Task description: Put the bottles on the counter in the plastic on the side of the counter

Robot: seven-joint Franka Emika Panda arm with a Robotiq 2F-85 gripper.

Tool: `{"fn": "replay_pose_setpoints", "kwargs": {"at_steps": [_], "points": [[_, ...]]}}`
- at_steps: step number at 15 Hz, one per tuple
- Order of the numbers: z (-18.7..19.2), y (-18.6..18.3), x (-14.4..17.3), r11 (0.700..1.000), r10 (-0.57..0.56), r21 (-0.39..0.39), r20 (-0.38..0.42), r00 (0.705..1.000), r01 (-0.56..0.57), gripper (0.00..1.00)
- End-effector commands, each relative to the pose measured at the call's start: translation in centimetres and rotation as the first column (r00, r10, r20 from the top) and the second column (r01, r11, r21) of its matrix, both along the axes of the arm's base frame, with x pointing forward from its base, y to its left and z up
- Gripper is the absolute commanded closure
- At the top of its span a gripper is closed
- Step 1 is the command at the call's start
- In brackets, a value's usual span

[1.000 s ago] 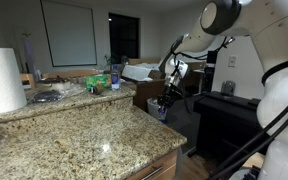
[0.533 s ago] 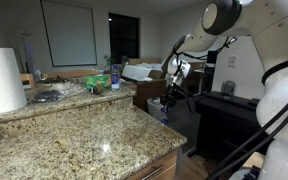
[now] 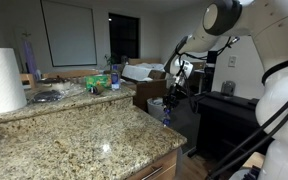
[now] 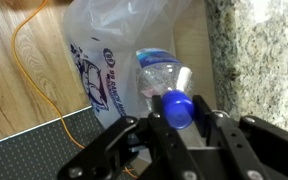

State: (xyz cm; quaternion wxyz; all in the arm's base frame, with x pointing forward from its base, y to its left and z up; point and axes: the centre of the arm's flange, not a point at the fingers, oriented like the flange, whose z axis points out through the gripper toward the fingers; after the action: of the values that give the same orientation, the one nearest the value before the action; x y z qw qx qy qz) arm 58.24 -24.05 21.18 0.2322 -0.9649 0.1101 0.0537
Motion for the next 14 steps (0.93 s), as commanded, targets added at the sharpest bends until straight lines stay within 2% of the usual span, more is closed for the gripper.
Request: {"fn": "replay_pose_setpoints", "kwargs": {"at_steps": [1, 2, 3, 4, 7, 10, 14], "points": [[-0.2, 0.8, -0.7, 1.000, -0.003, -0.005, -0.022, 1.000, 0.002, 0.92], [-0.2, 1.0, -0.6, 1.000, 0.002, -0.011, -0.023, 1.000, -0.002, 0.79], [-0.2, 1.1, -0.6, 1.000, 0.006, -0.013, -0.023, 1.000, -0.006, 0.42], [0.1, 1.4, -0.4, 1.000, 0.014, -0.014, -0.017, 1.000, -0.014, 0.41], [1.1, 2.4, 0.2, 0.999, 0.036, -0.020, 0.001, 0.999, -0.036, 0.22], [5.3, 5.2, 1.8, 0.995, 0.096, -0.039, 0.064, 0.993, -0.094, 0.04], [13.5, 11.2, 2.2, 0.965, 0.236, -0.145, 0.130, 0.963, -0.217, 0.00]]}}
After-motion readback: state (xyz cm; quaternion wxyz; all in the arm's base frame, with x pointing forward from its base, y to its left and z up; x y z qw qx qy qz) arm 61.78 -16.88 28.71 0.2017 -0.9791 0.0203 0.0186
